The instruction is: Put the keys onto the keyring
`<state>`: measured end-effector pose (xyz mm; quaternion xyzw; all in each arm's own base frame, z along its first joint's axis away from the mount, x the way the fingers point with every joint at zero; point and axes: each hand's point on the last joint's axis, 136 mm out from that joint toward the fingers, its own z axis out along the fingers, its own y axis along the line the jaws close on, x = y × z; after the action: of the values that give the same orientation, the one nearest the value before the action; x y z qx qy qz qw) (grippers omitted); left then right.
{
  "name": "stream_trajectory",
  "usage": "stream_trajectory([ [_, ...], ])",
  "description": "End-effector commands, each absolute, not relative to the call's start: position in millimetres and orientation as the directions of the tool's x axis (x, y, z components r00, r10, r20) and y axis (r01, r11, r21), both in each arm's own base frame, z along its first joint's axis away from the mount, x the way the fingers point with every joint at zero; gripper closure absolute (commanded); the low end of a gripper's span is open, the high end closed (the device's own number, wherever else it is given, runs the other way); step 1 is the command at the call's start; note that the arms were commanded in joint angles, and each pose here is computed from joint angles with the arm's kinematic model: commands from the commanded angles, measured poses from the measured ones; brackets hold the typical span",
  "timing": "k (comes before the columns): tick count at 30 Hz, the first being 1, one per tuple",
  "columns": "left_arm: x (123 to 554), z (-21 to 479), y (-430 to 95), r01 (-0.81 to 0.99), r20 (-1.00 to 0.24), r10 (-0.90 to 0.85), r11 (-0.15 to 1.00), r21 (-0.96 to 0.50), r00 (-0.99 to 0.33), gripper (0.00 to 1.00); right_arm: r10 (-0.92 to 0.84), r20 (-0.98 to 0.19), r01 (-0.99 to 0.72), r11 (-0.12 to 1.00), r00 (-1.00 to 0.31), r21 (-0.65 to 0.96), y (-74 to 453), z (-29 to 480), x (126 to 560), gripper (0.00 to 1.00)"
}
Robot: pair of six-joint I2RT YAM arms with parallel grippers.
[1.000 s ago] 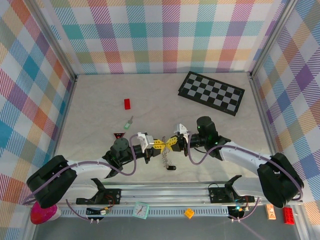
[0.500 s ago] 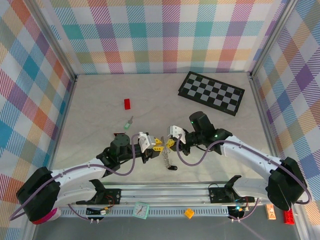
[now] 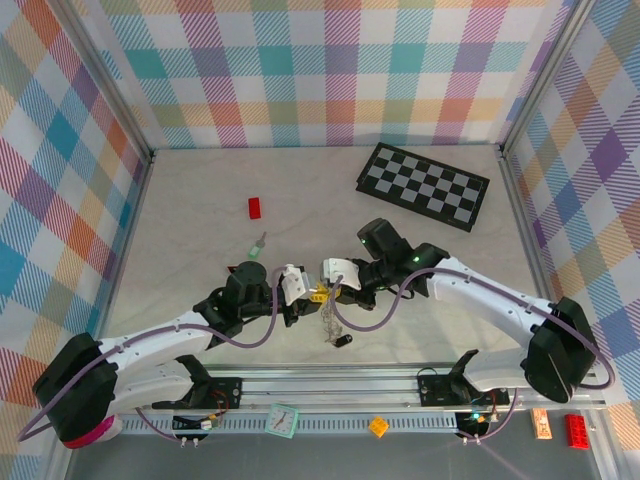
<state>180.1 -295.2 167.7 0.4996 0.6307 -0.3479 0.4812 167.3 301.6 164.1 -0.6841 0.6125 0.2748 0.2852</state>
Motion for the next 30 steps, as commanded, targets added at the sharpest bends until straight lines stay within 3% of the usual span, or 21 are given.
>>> stream_trajectory([
  [1, 179, 179, -300, 0.973, -0.958, 0.288, 0.224, 0.06, -0.008, 0.91, -0.641, -0.752, -0.986, -0.148, 0.155, -0.076, 310, 180, 160, 1.0],
  [5, 177, 177, -300, 0.974, -0.956, 0.293, 0.217, 0.061, -0.006, 1.0, -0.587, -0.798, -0.99, -0.115, 0.136, -0.084, 311, 189, 161, 0.98],
  [8, 177, 180, -298, 0.971, -0.964, 0.265, 0.229, 0.064, 0.001, 1.0, -0.517, -0.854, -0.998, -0.025, 0.064, -0.06, 302, 196, 170, 0.81],
  [10, 177, 182, -298, 0.969, -0.972, 0.234, 0.242, 0.056, -0.002, 1.0, -0.469, -0.883, -0.999, 0.017, 0.023, -0.034, 296, 197, 173, 0.75],
  [20, 176, 191, -294, 0.961, -0.993, 0.116, 0.272, 0.047, 0.016, 1.0, -0.387, -0.921, -0.998, 0.065, -0.041, 0.017, 297, 175, 176, 0.69],
  [30, 177, 192, -296, 0.961, -0.996, 0.09, 0.272, 0.043, 0.019, 1.0, -0.359, -0.931, -0.998, 0.016, -0.061, 0.06, 306, 177, 174, 0.74],
])
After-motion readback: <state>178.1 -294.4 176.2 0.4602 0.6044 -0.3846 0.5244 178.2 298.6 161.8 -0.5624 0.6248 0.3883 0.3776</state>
